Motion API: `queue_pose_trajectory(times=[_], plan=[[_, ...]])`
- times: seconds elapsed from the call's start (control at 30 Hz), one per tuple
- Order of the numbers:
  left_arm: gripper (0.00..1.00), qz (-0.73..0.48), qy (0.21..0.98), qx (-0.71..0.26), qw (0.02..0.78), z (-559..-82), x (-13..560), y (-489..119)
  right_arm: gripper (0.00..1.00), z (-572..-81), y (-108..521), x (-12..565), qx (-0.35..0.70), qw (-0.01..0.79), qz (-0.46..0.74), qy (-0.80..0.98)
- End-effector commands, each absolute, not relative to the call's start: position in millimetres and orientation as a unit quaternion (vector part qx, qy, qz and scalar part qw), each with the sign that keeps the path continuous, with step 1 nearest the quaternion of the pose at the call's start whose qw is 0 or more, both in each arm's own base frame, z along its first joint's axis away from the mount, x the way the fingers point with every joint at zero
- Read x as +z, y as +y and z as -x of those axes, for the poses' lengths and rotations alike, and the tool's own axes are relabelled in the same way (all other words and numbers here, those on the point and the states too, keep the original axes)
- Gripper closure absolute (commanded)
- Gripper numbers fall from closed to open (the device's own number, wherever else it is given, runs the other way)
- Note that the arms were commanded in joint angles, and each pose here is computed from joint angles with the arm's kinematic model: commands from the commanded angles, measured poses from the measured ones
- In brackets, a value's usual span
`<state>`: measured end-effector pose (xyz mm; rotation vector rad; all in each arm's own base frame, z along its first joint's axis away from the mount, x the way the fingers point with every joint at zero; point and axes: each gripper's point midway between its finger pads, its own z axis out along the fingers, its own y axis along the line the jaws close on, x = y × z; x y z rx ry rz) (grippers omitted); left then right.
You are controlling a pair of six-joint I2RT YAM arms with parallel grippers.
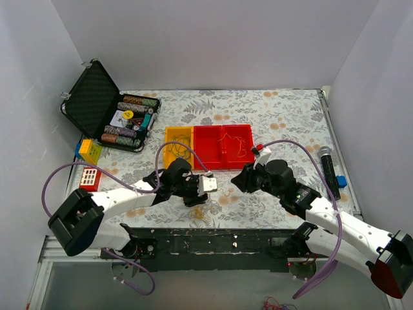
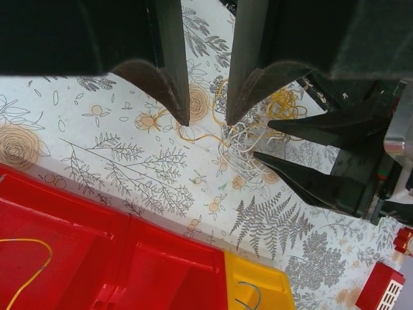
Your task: Untangle the cables
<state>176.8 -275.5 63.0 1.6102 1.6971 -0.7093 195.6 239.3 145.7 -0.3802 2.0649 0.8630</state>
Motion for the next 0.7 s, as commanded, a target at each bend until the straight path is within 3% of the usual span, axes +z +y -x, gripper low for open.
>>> queue_pose_trajectory(times=[0.0,0.17,0.67], plan=[[0.64,-0.633,0.631,-0.256,0.368,-192,74,-282,0.64,-199,247,167,0.367,0.45,0.163,0.798],[0.99,-0.629,0.623,-0.269,0.379,-195,86,-291,0.68,-199,248,168,0.366,0.453,0.166,0.796],[1.0,-0.601,0.589,-0.336,0.422,-170,178,-296,0.65,-198,254,175,0.381,0.456,0.177,0.784]])
